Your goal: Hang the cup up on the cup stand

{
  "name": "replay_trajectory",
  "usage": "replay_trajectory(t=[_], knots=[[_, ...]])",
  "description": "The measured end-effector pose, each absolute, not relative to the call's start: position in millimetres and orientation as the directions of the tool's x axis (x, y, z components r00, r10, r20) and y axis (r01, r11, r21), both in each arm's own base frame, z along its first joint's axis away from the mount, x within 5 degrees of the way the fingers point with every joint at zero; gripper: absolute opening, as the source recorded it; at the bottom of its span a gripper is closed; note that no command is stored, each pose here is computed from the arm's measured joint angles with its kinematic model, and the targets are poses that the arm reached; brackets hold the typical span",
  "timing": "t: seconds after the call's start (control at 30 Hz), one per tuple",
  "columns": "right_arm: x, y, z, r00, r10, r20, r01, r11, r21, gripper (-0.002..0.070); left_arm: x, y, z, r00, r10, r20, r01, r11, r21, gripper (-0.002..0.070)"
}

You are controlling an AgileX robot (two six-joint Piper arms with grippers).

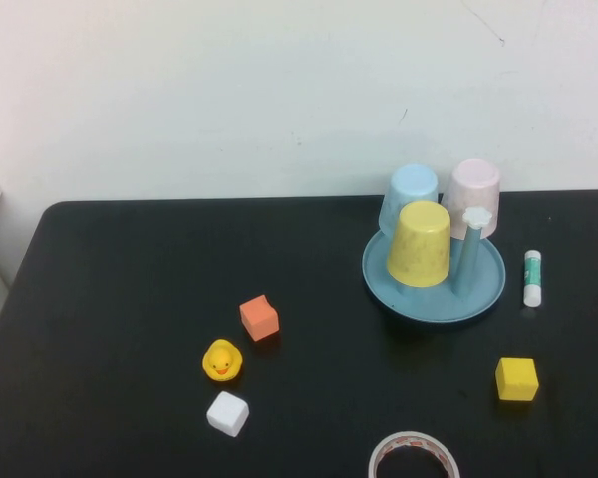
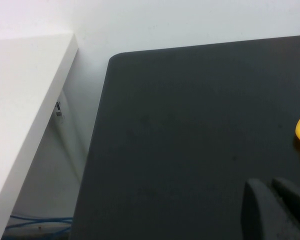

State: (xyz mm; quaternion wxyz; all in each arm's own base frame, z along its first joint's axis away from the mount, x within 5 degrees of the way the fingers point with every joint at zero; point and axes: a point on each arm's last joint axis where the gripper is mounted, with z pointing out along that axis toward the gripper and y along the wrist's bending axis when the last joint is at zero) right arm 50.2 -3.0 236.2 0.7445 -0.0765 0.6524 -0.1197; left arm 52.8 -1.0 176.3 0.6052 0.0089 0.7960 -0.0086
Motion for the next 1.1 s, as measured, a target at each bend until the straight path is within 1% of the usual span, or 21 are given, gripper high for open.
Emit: replay_trajectory(t=[0.1,0.2,0.23,0.43,0.63,0.83,1.1], knots=[[51,-2,236,0.144,-0.205,-0.968,0.060,0.978,-0.198,-0.0001,53,-1,176,-0.267,0.004,-0.964,0.025,1.000,-0.003,0.0000],[53,-2,226,0.123,-0.120,-0.985,0.042,0.992,-0.116,-0.0001,53,-1,176,-0.267,0.004,-0.964,0.025,1.000,-0.003,0.0000],[54,-3,218,0.070,-0.110,-0.991,0.049,0.993,-0.107,-0.0001,53,-1,176,-0.267,0.004,-0.964,0.025,1.000,-0.003,0.0000],[56,-5,190,-0.097,-0.044,-0.994,0.085,0.995,-0.052,-0.0001,53,-1,176,-0.268,0.004,-0.963,0.025,1.000,-0.003,0.0000],[52,-8,172,-0.292,0.004,-0.956,0.111,0.993,-0.030,-0.0001,53,-1,176,-0.270,0.004,-0.963,0.025,1.000,-0.003,0.0000],[51,-8,171,-0.311,0.051,-0.949,0.132,0.991,0.010,-0.0001,53,-1,176,-0.270,0.004,-0.963,0.025,1.000,-0.003,0.0000],[51,-9,171,-0.318,0.041,-0.947,0.134,0.991,-0.003,-0.0001,53,-1,176,-0.270,0.004,-0.963,0.025,1.000,-0.003,0.0000]])
